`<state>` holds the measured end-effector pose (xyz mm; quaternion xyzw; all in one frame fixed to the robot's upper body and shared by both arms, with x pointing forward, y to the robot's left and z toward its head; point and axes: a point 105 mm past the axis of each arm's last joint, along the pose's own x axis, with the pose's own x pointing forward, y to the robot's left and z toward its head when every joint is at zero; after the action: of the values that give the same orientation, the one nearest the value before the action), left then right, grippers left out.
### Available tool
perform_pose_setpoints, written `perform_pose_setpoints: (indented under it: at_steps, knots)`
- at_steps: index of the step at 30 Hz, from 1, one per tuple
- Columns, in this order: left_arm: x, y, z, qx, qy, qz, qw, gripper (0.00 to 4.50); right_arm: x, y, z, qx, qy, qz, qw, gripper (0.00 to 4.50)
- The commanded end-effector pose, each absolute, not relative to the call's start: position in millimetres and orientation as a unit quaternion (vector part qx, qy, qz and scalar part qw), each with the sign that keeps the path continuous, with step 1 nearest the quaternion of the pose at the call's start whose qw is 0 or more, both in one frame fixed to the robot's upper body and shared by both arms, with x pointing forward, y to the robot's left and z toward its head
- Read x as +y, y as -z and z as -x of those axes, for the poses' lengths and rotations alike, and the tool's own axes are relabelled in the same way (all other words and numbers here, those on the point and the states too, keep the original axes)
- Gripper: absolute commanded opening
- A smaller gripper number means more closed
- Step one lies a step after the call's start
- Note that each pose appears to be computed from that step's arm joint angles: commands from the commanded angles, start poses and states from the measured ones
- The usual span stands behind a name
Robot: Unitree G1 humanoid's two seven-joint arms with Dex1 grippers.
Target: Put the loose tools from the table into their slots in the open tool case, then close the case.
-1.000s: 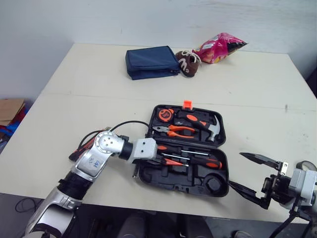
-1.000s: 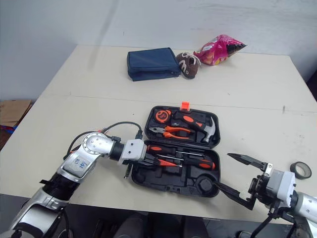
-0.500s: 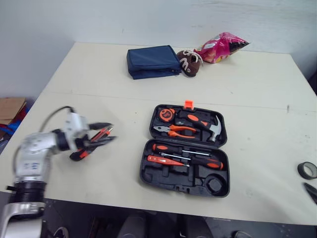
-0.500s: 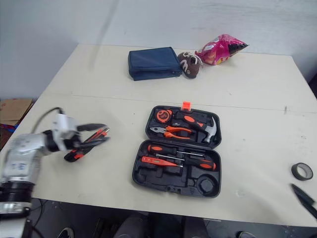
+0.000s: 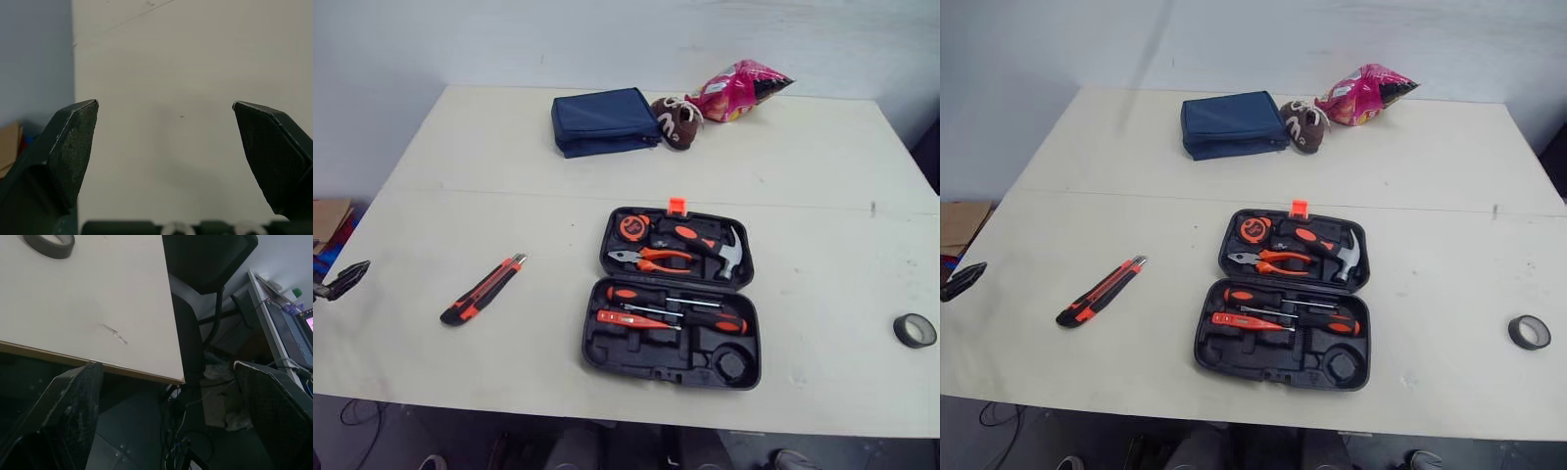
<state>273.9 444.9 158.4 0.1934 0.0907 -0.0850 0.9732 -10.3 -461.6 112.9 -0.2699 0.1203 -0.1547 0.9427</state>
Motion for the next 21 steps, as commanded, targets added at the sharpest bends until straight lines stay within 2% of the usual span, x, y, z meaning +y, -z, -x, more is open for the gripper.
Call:
perform_pose_setpoints:
  at_steps: [1,8,11,15,21]
  knots:
    - [444.1,-171.4,-272.0,0.063,0.091,-0.200,0.974,4.47,-468.2,-126.2,9.9,0.105,0.158,0.287,0.939,4.50]
    - [425.3,-171.5,-278.2,0.047,0.140,-0.201,0.968,4.47,-464.8,-128.5,-16.8,0.073,0.110,0.281,0.951,4.50]
    - [404.0,-174.0,-284.7,0.033,0.190,-0.199,0.961,4.47,-455.1,-128.8,-47.6,0.037,0.058,0.271,0.960,4.50]
    - [386.6,-175.6,-285.3,0.034,0.233,-0.189,0.953,4.47,-435.1,-131.0,-75.1,-0.002,-0.010,0.259,0.966,4.50]
    - [344.8,-169.7,-277.4,0.082,0.312,-0.138,0.936,4.47,-352.2,-141.1,-129.6,-0.083,-0.204,0.205,0.954,4.50]
